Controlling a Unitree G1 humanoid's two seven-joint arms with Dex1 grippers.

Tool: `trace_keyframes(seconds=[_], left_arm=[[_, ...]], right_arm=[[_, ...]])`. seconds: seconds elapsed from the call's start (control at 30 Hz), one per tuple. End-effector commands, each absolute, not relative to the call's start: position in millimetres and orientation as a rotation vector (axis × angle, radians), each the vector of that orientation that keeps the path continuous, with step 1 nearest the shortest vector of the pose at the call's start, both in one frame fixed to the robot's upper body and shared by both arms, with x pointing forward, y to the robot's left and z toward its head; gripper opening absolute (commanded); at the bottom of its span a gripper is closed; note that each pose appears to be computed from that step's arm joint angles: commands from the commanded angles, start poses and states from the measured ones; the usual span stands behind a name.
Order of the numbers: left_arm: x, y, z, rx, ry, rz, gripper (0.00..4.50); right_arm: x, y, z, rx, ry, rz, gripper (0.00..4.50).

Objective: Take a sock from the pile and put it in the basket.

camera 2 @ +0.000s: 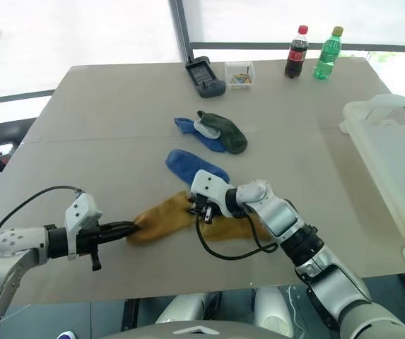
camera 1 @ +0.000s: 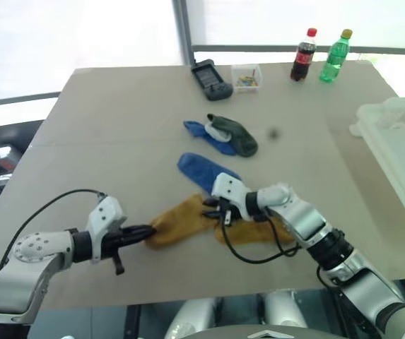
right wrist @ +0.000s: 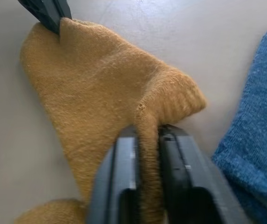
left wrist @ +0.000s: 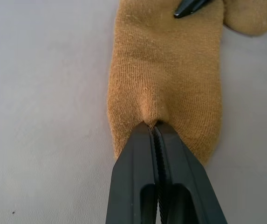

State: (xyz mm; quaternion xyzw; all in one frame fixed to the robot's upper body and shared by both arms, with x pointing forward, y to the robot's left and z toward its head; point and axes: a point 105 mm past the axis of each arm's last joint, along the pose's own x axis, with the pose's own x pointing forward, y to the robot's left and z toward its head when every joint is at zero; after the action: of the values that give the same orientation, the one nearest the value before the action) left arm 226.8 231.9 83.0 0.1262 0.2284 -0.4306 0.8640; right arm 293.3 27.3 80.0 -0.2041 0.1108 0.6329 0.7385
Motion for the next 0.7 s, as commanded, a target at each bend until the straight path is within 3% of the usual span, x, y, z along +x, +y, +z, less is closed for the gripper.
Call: trace_keyframes(seconds=[0.03, 0.4, 0.57, 0.7], left_arm=[[229, 231, 94, 0.279, 0.430, -0.890, 0.00], [213, 199, 136, 0.012, 0.355, -1.085, 0.00], [219, 161, 146, -0.047, 0.372, -1.243, 0.00], [237, 130, 137, -0.030, 0.382, -1.321, 0.00]], right_arm=[[295, 26, 81, -0.474, 0.233, 1.395, 0.05], [287, -22, 155, -0.320, 0.134, 1.328, 0.05], [278, -70, 155, -0.364, 0.240, 1.231, 0.05], [269, -104, 148, -0.373, 0.331, 1.127, 0.05]])
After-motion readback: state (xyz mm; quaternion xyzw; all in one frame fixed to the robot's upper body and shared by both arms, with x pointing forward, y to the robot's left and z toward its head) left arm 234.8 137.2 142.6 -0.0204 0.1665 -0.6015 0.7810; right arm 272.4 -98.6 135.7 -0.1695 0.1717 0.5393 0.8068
